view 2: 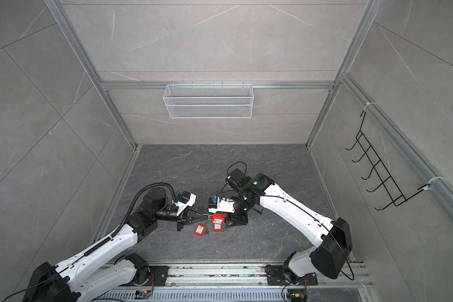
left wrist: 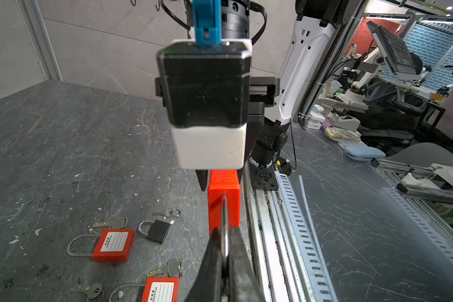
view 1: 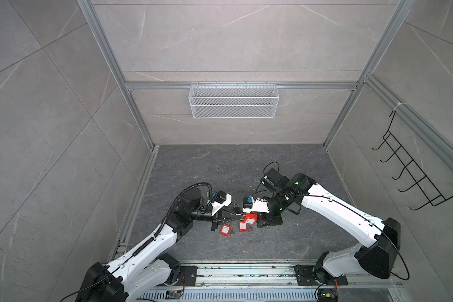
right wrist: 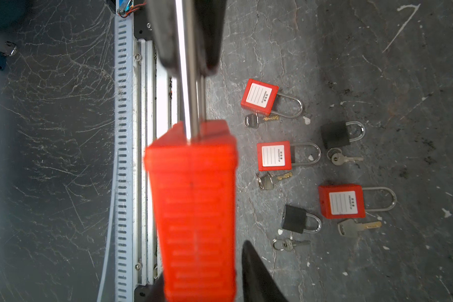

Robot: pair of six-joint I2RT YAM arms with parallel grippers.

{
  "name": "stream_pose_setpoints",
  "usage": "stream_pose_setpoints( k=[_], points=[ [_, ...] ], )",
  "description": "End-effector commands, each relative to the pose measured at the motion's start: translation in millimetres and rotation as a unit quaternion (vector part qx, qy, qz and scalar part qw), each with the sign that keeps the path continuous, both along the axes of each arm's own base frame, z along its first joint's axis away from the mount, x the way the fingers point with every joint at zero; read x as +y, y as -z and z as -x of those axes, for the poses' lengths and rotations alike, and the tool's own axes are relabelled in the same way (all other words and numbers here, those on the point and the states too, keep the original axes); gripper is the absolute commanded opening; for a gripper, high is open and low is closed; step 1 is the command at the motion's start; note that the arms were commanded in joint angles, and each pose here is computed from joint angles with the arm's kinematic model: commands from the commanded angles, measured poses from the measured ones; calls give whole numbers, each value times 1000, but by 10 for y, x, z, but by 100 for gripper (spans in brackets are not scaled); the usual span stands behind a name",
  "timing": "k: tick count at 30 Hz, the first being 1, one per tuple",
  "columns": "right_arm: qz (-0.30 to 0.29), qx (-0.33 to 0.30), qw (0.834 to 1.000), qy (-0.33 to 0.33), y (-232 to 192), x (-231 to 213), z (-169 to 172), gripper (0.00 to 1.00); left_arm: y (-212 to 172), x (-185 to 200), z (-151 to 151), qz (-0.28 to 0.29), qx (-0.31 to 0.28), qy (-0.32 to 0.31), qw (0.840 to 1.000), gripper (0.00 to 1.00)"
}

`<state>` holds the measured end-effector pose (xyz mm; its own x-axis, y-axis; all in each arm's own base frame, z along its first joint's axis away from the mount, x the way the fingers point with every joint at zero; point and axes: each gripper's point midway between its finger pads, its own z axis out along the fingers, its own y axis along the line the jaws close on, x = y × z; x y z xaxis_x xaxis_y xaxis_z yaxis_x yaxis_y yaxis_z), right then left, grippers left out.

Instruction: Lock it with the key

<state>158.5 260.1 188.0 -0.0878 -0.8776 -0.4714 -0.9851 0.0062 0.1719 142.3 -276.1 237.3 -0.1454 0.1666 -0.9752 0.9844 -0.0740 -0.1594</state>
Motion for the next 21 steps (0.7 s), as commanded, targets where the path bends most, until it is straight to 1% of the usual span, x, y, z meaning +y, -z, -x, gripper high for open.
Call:
stream_pose_setpoints(
  k=[1, 5, 7, 9, 10, 12, 14, 17, 21],
  points=[
    [-24, -37, 999, 24, -30, 33, -113, 33, -311, -33, 32, 34, -54, 16, 998, 0],
    [-47, -91, 993, 51, -38, 72, -251, 30, -321, -43, -3, 38, -53, 8, 998, 0],
    [-56, -111, 991, 48, -36, 83, -257, 28, -320, -49, -12, 39, -52, 7, 998, 0],
    [-55, -127, 989, 48, -32, 60, -269, 29, -321, -50, -18, 39, -52, 7, 998, 0],
    [-52, -128, 989, 42, -44, 35, -243, 30, -322, -50, -17, 39, -51, 7, 998, 0],
    [-47, -121, 991, 35, -68, -9, -179, 38, -319, -44, -12, 37, -52, 6, 998, 0],
    [-31, -104, 994, 22, -73, -87, -74, 42, -318, -39, -6, 34, -54, 7, 998, 0],
    [-15, -90, 996, 19, -112, -157, -8, 43, -306, -36, -4, 28, -56, 8, 998, 0],
    [-22, -94, 995, 14, -170, -159, 10, 39, -293, -41, -4, 24, -54, 11, 998, 0]
  ],
)
